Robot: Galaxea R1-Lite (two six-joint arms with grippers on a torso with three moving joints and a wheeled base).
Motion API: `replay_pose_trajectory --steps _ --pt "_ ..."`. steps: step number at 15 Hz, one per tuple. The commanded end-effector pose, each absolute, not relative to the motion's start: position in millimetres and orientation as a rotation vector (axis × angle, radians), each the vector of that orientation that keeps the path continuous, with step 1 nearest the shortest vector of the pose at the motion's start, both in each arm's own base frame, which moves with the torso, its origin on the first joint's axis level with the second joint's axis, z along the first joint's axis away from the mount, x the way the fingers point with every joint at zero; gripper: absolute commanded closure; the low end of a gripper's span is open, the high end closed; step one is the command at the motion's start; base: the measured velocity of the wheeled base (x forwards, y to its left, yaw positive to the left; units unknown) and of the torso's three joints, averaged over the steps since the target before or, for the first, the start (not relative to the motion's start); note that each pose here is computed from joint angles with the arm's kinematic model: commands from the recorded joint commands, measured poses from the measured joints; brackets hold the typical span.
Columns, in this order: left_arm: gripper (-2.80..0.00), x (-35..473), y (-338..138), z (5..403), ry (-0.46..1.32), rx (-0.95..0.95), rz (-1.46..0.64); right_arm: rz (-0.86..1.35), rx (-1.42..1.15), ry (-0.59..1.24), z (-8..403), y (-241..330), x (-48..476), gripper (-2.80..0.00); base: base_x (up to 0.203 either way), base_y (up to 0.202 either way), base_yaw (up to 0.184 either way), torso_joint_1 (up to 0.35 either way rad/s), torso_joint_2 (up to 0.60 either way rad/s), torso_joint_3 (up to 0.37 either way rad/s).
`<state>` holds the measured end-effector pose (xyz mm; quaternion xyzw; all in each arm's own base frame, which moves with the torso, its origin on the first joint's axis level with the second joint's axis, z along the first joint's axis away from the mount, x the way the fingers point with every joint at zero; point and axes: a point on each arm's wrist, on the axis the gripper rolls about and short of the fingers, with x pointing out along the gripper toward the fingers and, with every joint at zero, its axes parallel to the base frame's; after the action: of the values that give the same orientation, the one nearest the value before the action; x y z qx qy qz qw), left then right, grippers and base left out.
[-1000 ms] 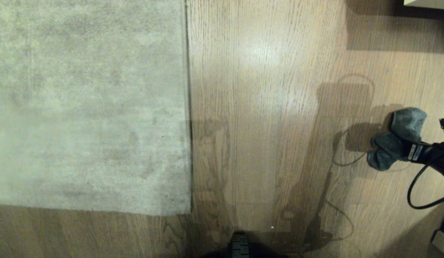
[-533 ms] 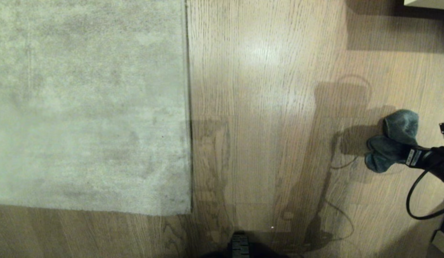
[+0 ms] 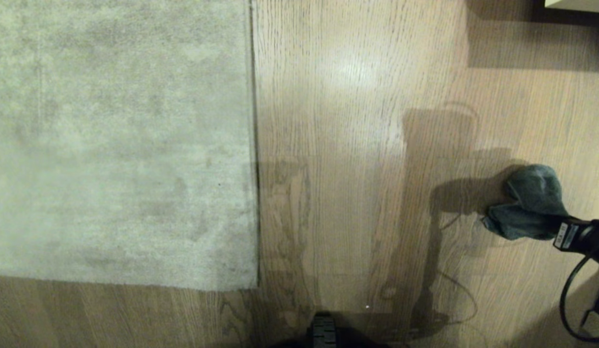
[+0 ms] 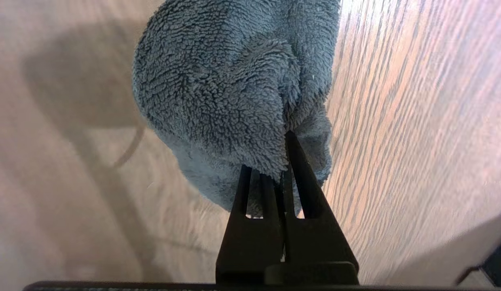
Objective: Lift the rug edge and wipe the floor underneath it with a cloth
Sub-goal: Pick up the rag
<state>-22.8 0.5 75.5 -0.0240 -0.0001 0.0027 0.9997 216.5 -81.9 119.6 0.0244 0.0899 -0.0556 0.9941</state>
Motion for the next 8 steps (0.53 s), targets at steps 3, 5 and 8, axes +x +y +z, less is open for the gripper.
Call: replay_pose_trajectory --steps 3,5,8 --pt "0.00 -22.8 0.5 75.5 0.000 -0.049 0.006 -0.108 0.021 0.092 140.3 -67.5 183.1 0.00 0.000 0.000 0.000 0.000 0.00 0.000" --pt "0.00 -22.8 0.5 75.5 0.000 -0.049 0.006 -0.108 0.012 0.063 146.0 -61.5 168.1 0.00 0.000 0.000 0.000 0.000 0.00 0.000" --pt "0.00 -22.8 0.5 75.5 0.000 -0.049 0.006 -0.113 0.002 0.037 150.1 -50.7 141.2 0.00 0.000 0.000 0.000 0.000 0.00 0.000"
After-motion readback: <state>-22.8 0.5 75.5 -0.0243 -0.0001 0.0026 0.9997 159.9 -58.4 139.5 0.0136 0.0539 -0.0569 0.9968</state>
